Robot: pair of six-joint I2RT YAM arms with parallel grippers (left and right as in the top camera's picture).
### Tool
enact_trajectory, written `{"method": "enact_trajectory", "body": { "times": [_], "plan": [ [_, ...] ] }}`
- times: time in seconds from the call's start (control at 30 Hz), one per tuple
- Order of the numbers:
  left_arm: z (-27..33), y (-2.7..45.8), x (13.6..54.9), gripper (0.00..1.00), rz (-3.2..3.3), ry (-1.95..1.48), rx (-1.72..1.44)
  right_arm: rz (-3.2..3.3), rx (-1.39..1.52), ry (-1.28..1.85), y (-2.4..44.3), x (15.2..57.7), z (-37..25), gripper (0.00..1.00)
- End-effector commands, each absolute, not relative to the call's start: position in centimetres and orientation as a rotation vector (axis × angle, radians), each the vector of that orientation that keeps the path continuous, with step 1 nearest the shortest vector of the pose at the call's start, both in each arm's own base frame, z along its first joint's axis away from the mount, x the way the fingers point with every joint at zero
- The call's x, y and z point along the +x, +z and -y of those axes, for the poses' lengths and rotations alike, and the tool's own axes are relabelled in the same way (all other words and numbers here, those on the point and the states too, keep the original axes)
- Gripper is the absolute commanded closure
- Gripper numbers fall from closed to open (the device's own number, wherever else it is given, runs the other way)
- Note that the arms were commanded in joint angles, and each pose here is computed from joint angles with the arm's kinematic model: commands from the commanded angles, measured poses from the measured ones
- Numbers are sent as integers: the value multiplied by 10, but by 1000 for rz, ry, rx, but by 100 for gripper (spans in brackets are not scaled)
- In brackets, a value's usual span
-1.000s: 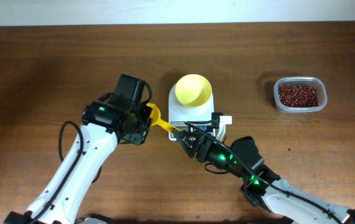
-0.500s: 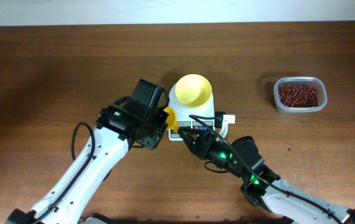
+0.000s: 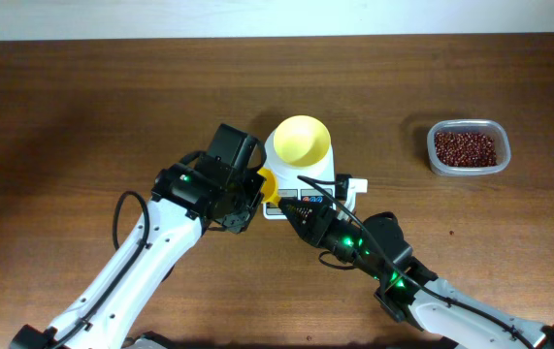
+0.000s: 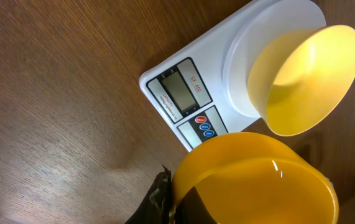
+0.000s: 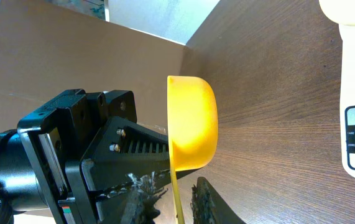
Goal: Scoop item into bowl and weigh 50g on scale
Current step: 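Grasp the scoop handle with the right gripper and release the left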
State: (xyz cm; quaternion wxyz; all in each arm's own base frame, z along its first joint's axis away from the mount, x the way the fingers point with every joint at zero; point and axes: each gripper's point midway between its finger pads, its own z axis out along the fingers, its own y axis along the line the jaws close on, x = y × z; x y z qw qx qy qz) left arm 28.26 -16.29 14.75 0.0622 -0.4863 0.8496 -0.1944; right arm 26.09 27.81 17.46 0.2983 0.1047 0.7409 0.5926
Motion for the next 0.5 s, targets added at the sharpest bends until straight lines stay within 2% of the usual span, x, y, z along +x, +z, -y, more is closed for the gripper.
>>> {"method": "enact_trajectory", "body": {
  "times": [0.0, 0.47],
  "plan": [
    [166, 155, 284, 100, -2554, -623, -1464, -1955, 274, 1581, 179, 262, -281, 76],
    [166, 156, 284, 99, -2553, -625, -1463, -1954, 274, 1581, 179, 262, -281, 90]
  ]
}}
